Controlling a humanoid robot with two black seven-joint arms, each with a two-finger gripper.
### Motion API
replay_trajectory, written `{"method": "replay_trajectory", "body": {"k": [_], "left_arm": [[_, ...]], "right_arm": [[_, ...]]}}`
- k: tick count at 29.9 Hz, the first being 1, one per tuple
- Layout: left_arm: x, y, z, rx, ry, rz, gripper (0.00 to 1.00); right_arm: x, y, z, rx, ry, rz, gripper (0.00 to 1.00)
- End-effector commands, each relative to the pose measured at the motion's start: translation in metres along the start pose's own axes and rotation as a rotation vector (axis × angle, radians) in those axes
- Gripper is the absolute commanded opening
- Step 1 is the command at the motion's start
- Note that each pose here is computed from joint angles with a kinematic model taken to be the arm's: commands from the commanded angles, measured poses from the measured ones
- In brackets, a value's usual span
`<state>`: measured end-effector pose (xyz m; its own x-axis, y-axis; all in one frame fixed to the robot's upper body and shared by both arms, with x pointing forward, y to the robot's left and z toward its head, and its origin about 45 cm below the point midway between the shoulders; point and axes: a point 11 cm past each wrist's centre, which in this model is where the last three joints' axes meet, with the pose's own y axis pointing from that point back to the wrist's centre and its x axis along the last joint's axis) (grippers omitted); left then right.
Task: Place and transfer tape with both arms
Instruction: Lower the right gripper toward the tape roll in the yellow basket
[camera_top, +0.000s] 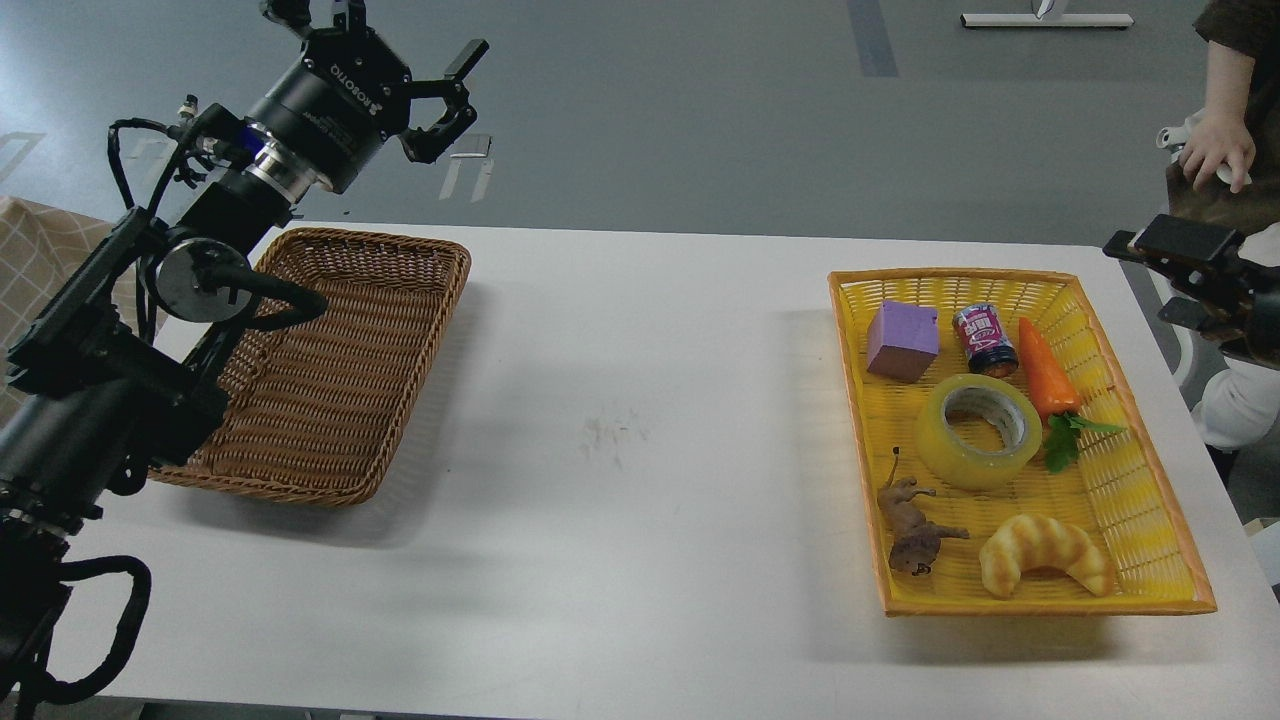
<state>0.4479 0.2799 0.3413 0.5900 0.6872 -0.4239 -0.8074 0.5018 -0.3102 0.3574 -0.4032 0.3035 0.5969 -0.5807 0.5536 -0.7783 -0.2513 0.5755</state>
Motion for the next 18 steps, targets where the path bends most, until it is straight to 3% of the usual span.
{"method": "replay_trajectory", "body": {"k": [1, 18], "left_arm": [[0.001, 0.002, -0.003, 0.004, 0.005, 0.004, 0.98], [0.002, 0.002, -0.003, 0.003, 0.007, 0.007, 0.98]], "right_arm": [[-0.004, -0.007, 0.009, -0.070, 0.134, 0.029, 0.98], [-0.059, -0.058, 0.006, -0.171, 0.532, -0.046, 0.98]]}}
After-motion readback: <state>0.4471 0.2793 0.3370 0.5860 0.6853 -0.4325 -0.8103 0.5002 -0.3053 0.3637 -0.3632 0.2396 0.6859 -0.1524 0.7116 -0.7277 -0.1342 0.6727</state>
